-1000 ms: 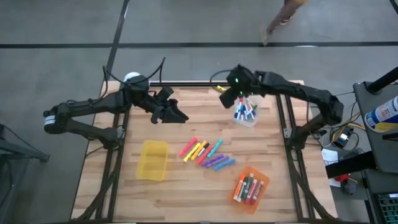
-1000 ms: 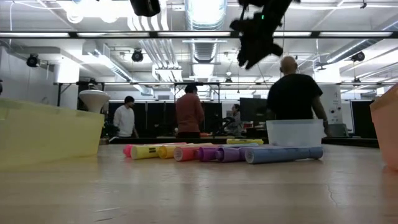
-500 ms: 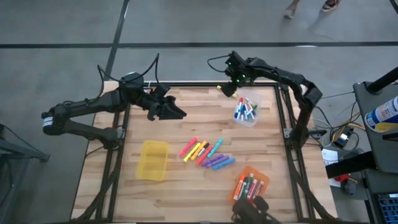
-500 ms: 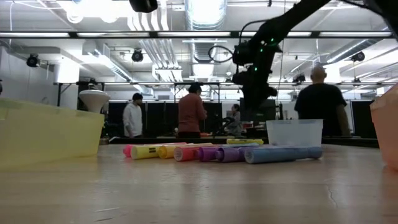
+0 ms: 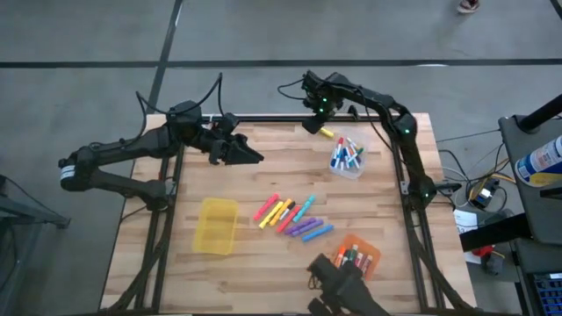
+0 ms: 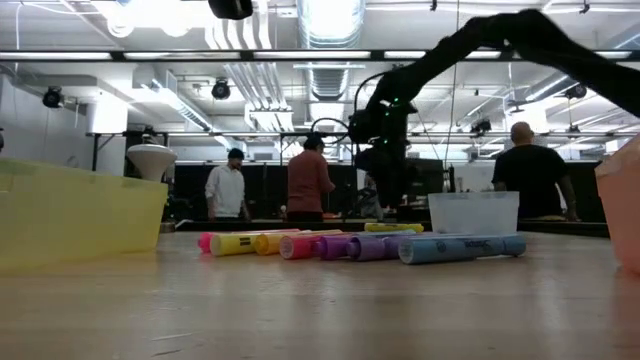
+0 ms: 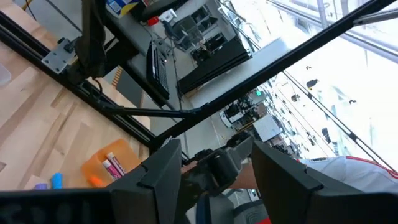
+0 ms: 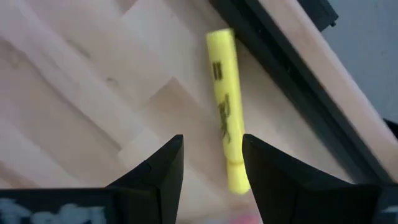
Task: Pick & Place Markers
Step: Put the large yellow highlighter pen into the yellow bin
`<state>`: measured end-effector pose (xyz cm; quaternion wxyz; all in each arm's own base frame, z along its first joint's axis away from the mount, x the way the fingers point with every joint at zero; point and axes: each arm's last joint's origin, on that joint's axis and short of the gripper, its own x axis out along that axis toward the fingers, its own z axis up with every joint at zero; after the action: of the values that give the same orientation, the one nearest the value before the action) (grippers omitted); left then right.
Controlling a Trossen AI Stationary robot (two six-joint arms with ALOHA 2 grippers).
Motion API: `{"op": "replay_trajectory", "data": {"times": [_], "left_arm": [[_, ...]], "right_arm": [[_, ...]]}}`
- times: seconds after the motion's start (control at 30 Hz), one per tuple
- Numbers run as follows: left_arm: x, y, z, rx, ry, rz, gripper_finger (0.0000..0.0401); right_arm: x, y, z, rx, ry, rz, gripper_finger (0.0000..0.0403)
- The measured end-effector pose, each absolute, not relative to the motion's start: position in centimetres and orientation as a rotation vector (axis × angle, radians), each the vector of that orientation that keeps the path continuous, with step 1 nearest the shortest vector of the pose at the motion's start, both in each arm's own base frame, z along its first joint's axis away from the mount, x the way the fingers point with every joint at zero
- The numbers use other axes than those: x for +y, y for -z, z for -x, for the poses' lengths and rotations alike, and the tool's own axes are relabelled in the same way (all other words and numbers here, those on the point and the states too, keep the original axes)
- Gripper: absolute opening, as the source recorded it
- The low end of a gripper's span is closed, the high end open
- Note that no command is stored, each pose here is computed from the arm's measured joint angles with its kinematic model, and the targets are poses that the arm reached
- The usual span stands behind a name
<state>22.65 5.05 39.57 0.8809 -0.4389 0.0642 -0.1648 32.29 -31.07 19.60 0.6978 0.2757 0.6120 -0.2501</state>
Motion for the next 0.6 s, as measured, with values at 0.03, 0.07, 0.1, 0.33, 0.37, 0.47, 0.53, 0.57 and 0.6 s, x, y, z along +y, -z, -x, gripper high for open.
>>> {"op": "replay_trajectory", "data": {"times": [0.03,0.07,0.1,0.33,0.37,0.47,0.53,0.57,0.6], "left_arm": [[5.0,-39.6,-22.6,0.134,0.343,0.915,0.0188],[5.0,-39.6,-22.6,0.134,0.343,0.915,0.0188],[5.0,-39.6,-22.6,0.133,0.342,0.915,0.0188],[5.1,-39.8,-22.6,0.109,0.344,0.905,0.0188],[5.1,-39.8,-22.6,0.105,0.345,0.905,0.0188],[5.1,-40.0,-22.6,0.092,0.351,0.905,0.0188],[5.1,-40.0,-22.6,0.088,0.353,0.903,0.0188],[5.1,-40.0,-22.6,0.088,0.353,0.903,0.0188],[5.1,-40.0,-22.6,0.088,0.352,0.904,0.0188]], "right_arm": [[-31.4,-19.3,-32.6,1.378,0.561,-0.616,0.016],[-31.8,-19.0,-32.8,1.393,0.568,-0.617,0.016],[-32.1,-18.9,-32.9,1.405,0.577,-0.616,0.016],[-34.0,-17.2,-33.2,1.506,0.58,-0.677,0.016],[-34.2,-16.9,-33.1,1.519,0.577,-0.688,0.016],[-34.5,-16.1,-33.1,1.546,0.571,-0.711,0.016],[-34.5,-15.7,-33.1,1.557,0.567,-0.715,0.016],[-34.5,-15.5,-33.1,1.561,0.565,-0.717,0.016],[-34.4,-15.3,-33.1,1.568,0.562,-0.719,0.016]]}}
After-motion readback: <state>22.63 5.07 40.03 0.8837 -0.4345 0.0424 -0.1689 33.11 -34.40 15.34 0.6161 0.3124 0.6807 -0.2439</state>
